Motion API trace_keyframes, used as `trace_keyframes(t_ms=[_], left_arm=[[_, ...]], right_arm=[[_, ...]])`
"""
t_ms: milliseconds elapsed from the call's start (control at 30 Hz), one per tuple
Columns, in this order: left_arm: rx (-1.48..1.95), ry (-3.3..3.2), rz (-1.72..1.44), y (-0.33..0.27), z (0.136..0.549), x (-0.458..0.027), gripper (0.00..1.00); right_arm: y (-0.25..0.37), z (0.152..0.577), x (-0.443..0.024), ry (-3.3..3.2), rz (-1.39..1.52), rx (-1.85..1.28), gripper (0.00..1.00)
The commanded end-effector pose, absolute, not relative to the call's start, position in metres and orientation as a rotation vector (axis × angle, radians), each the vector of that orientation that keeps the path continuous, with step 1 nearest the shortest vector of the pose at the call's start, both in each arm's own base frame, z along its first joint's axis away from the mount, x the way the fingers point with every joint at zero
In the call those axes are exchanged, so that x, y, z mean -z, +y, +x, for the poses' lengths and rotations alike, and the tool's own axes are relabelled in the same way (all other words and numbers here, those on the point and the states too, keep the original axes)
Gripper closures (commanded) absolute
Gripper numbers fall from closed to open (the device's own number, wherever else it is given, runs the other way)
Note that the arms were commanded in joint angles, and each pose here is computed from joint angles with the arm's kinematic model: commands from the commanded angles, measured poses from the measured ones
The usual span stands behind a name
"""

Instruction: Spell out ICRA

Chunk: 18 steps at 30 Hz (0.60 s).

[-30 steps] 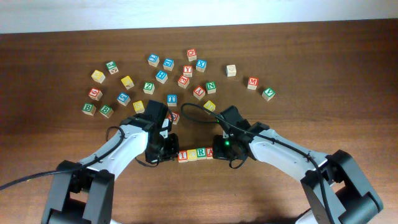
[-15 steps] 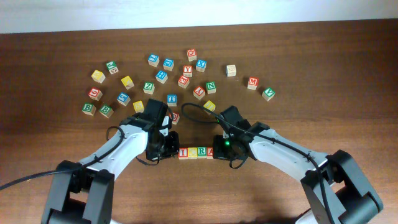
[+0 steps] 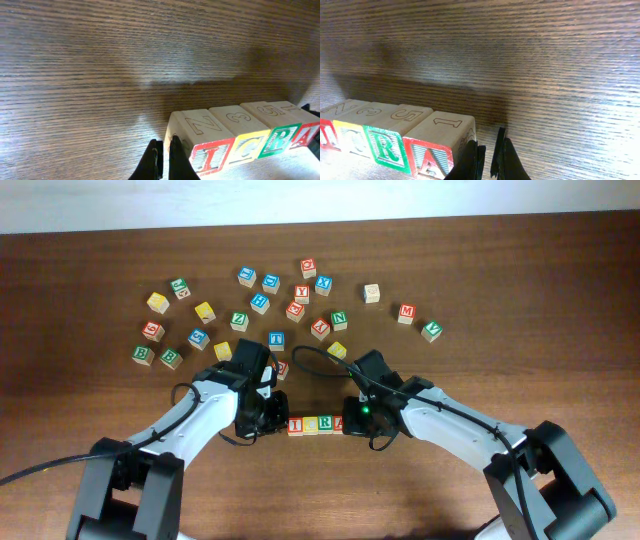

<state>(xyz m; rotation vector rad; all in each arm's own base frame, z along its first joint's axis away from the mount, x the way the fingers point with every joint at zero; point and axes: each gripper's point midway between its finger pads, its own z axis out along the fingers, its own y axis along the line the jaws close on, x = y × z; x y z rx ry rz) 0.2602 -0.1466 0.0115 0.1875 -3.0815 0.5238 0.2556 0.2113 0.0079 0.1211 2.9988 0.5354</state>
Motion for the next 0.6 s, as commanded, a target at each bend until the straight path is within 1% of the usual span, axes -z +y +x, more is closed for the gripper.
trace_keyframes(t_ms=[0,233,300,367,467,500,533,567], left_arm=[[-0.385,-3.104,0.212,-0.132,0.258,-0.003,1.0],[-0.338,-3.123,0.216,-0.126,0.259,-0.003,1.0],[-0.31,-3.151,0.231,-0.12,0.262,-0.011,1.0],[-0.27,-3.2,0.277,-0.105,0.265,-0.033,1.0],[-0.265,-3.313,0.36,-0.084,0.268,-0.077,1.0],[-0.274,-3.38,0.413,-0.073,0.266,-0.1,1.0],[-0.274,-3.409,0.438,-0.067,0.264,-0.11,0.91],[-0.281,-3.436,0.456,-0.063,0.262,-0.119,0.57]], right_arm=[[0.206,0.256,-0.002,3.003,0.14,-0.479,0.96],[0.205,0.256,-0.003,3.004,0.132,-0.477,0.96],[0.195,0.255,-0.01,3.015,0.172,-0.452,0.96],[0.163,0.258,-0.031,3.01,0.283,-0.359,0.96],[0.134,0.25,-0.072,2.96,0.306,-0.365,0.95],[0.124,0.238,-0.097,2.914,0.316,-0.374,0.9],[0.119,0.228,-0.114,2.876,0.304,-0.384,0.81],[0.117,0.22,-0.127,2.846,0.29,-0.402,0.62]])
